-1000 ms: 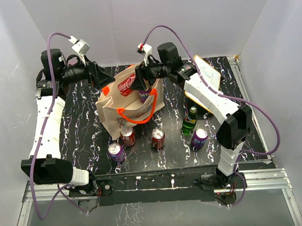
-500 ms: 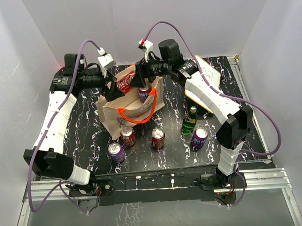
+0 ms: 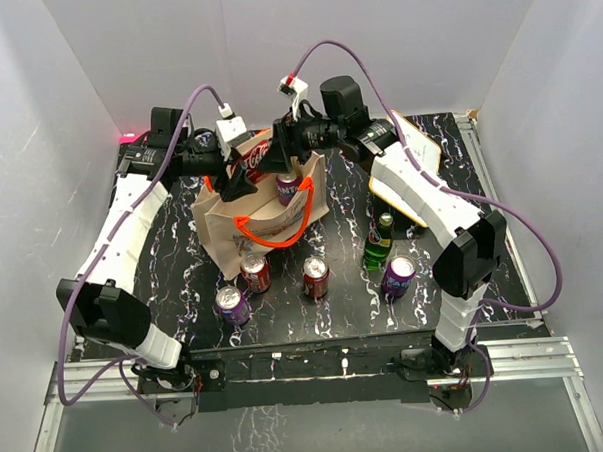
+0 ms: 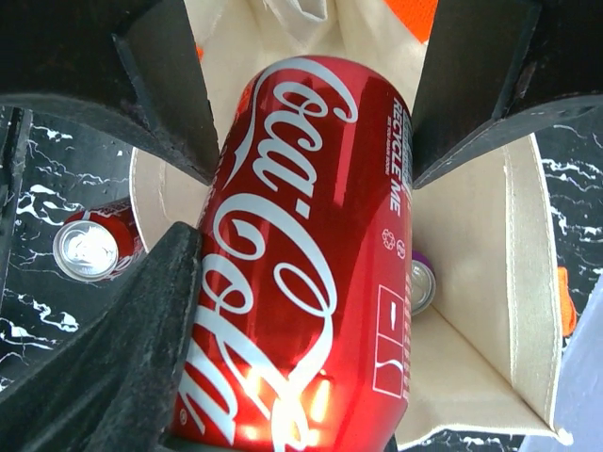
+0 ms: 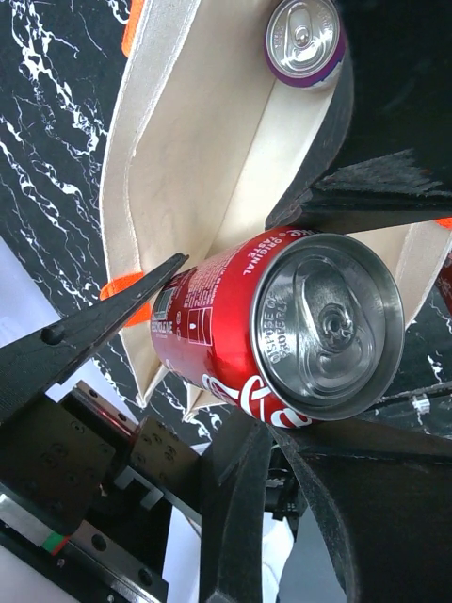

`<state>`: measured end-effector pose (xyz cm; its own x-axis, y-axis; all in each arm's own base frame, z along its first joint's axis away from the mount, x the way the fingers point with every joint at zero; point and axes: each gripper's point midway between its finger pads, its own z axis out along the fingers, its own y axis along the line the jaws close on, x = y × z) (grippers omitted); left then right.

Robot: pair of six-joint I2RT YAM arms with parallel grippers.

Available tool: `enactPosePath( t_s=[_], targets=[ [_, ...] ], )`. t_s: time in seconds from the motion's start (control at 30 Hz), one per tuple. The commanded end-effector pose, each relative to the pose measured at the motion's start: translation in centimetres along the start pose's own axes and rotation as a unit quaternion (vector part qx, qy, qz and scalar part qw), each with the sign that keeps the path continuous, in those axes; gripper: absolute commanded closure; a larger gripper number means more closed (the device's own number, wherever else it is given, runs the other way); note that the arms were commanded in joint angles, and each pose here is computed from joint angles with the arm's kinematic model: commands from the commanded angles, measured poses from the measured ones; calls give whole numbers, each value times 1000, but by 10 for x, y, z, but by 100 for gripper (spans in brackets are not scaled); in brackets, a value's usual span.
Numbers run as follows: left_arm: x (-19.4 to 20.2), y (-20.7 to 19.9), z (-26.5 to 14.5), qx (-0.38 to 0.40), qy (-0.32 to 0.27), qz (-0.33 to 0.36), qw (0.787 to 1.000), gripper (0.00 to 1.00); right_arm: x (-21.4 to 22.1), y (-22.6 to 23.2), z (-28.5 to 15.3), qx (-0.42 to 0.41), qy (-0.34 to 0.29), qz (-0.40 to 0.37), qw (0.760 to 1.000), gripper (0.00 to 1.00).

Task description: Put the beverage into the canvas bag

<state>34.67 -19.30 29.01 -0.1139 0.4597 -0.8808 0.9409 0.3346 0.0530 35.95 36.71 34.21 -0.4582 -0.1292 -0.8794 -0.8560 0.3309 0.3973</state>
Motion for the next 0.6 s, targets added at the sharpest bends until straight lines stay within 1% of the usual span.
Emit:
enactPosePath(
  t_s=[0.0,0.03,0.13,0.2,0.23,0.27,0.3,0.33,0.37,0.5,0.57],
  targets=[
    [-16,-7,5,27,-35,34,998,29,-75,48,-31,-44,-104,-81,990,92],
    [-16,-6,7,30,-36,32,998,33,-75,47,-31,-45,-104,-81,990,92],
    [-17,-5,9,32,-42,25,998,50,-75,46,-29,-47,-103,-78,990,92],
    [-18,-5,10,31,-47,15,998,67,-76,44,-29,-40,-106,-77,991,92],
    [-19,-5,11,29,-51,12,998,78,-77,42,-31,-35,-110,-79,990,89],
    [-21,-5,12,30,-56,5,998,91,-79,40,-31,-28,-113,-78,990,81],
    [-23,-6,12,30,-61,-2,998,100,-80,38,-33,-23,-117,-78,990,72],
    [-25,-6,12,31,-68,-8,997,100,-81,37,-34,-20,-119,-77,990,62],
    [-28,-9,12,37,-75,-14,996,100,-80,34,-34,-16,-121,-73,990,54],
    [-36,-14,13,56,-96,-31,993,100,-81,30,-34,-16,-125,-63,990,28],
    [-39,-16,13,61,-102,-33,992,100,-82,29,-34,-17,-129,-57,990,23]
  ],
)
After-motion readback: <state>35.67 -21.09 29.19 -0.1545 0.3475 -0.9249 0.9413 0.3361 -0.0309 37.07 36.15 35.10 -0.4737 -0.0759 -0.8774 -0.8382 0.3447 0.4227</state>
